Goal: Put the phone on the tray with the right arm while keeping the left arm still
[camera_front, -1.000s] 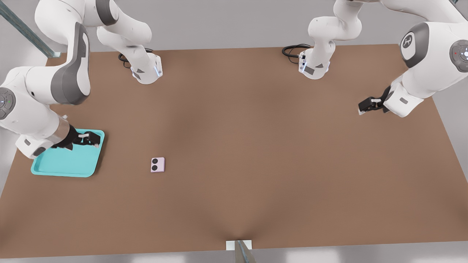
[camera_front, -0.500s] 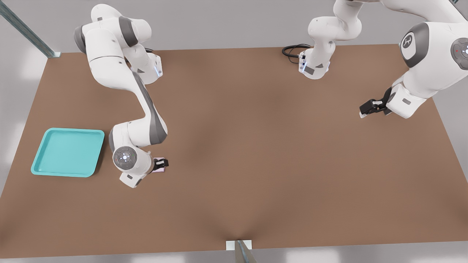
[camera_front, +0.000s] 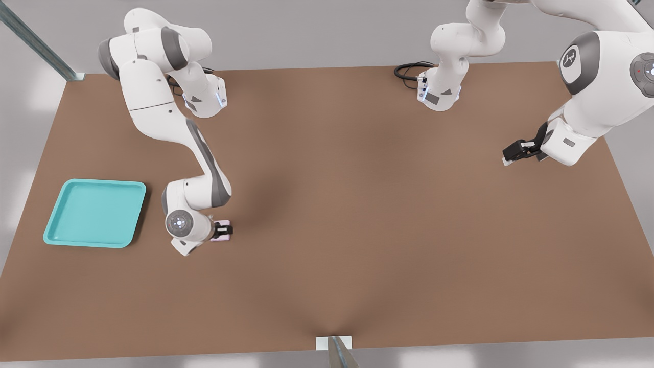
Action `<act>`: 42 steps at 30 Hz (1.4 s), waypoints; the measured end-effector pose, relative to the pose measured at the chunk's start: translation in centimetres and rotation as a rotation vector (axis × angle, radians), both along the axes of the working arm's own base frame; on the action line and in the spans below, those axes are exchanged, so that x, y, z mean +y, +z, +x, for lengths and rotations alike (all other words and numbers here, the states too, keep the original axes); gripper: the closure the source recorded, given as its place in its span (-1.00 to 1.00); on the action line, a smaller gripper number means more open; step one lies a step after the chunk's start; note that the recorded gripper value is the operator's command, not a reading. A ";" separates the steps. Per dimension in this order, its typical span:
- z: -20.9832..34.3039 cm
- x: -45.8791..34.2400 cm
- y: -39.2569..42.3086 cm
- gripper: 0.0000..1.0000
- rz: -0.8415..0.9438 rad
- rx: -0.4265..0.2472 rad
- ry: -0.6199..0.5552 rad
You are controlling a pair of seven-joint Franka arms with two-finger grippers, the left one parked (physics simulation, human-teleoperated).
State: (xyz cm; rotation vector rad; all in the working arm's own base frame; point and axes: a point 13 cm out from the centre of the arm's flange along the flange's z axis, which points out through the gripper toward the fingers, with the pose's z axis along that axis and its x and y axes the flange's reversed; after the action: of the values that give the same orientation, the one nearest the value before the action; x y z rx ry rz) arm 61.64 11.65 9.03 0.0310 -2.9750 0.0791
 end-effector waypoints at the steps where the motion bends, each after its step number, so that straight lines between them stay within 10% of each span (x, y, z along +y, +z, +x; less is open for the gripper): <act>1: 0.2 -0.3 -0.3 -1.00 0.001 -0.007 -0.010; 42: -3.4 0.1 -6.7 -1.00 0.002 0.012 -0.034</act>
State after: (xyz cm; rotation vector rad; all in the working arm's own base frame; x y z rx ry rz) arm 58.26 11.71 2.37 -0.0185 -2.9629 0.0719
